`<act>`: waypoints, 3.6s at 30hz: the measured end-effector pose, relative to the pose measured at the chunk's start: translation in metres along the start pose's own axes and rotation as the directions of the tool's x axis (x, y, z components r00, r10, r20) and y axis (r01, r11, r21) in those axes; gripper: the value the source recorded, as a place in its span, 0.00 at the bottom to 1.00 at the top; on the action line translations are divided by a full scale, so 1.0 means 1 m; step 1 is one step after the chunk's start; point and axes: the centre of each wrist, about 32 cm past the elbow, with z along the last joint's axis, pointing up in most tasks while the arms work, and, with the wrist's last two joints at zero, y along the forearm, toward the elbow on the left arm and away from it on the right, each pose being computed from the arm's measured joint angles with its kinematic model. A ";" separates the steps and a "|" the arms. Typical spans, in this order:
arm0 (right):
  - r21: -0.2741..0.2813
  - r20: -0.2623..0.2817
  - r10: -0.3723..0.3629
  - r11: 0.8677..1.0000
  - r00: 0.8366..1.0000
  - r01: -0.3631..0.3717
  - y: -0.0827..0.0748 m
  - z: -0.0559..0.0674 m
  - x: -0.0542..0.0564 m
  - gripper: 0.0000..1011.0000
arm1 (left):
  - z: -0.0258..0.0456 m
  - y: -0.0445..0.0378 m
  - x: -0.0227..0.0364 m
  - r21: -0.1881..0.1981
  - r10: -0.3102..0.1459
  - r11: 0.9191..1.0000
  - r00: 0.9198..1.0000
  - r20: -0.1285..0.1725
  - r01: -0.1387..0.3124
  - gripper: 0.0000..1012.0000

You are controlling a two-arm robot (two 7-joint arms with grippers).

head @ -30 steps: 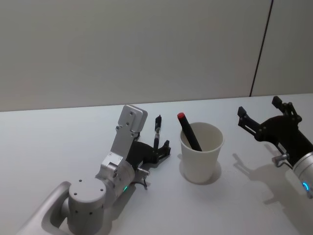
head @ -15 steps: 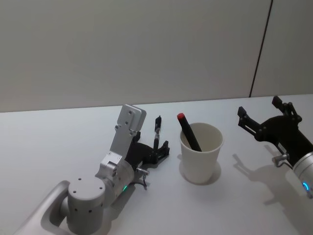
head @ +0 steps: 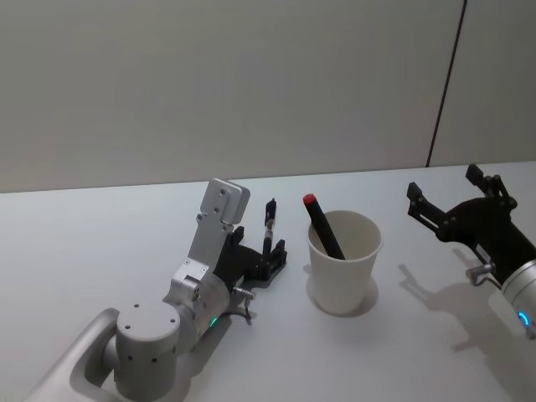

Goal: Place the pen into the pen holder.

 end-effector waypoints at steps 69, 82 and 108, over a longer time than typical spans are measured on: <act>0.000 0.000 0.000 1.000 1.000 0.000 0.000 0.000 0.000 0.99 | -0.0009 -0.0001 0.0006 0.009 0.002 1.000 1.000 -0.001 -0.002 0.35; 0.000 0.000 0.000 1.000 1.000 0.000 0.000 0.000 0.000 0.99 | -0.0009 -0.0001 0.0007 0.009 0.002 1.000 1.000 -0.001 -0.002 0.27; 0.000 0.000 0.000 1.000 1.000 0.000 0.000 0.000 0.000 0.99 | -0.0009 -0.0001 0.0007 0.009 0.002 1.000 1.000 -0.001 -0.002 0.14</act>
